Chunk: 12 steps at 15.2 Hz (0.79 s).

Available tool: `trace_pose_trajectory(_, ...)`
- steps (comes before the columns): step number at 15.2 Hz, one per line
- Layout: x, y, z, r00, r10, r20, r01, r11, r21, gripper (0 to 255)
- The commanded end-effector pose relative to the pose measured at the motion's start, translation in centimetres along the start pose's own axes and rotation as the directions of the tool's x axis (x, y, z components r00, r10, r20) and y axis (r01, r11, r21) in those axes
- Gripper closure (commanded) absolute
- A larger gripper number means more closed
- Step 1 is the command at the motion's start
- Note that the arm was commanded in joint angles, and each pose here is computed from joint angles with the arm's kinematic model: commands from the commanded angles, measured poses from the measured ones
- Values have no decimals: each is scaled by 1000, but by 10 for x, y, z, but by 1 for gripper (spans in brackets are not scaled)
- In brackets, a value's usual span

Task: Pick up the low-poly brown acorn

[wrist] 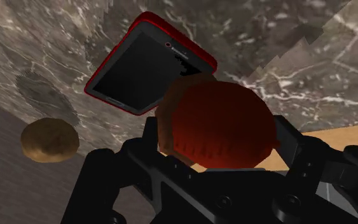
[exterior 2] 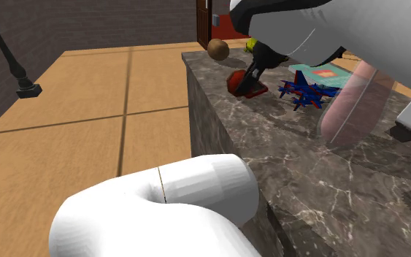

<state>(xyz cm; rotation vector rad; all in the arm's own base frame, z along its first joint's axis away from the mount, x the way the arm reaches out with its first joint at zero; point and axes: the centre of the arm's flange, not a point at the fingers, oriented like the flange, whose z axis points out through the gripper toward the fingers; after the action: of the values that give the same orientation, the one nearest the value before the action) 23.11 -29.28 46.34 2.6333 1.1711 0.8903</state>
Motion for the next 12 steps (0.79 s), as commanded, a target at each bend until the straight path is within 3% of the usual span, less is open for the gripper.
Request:
trace_pose_trajectory(1, -3, -36, 28, 999, -5, 47, -6, 969, 248, 255)
trace_pose_trajectory(3, -24, -31, 35, 999, -5, 35, -4, 968, 250, 255)
trace_pose_trajectory(5, -20, -41, 38, 999, -4, 36, -5, 969, 248, 255)
trace_pose_trajectory(7, -22, -24, 40, 999, -5, 38, -5, 969, 247, 255)
trace_pose_trajectory(8, -6, -28, 11, 999, -5, 44, -6, 969, 249, 255)
trace_pose_trajectory(12, 4, -21, -7, 999, -5, 44, -6, 969, 249, 255)
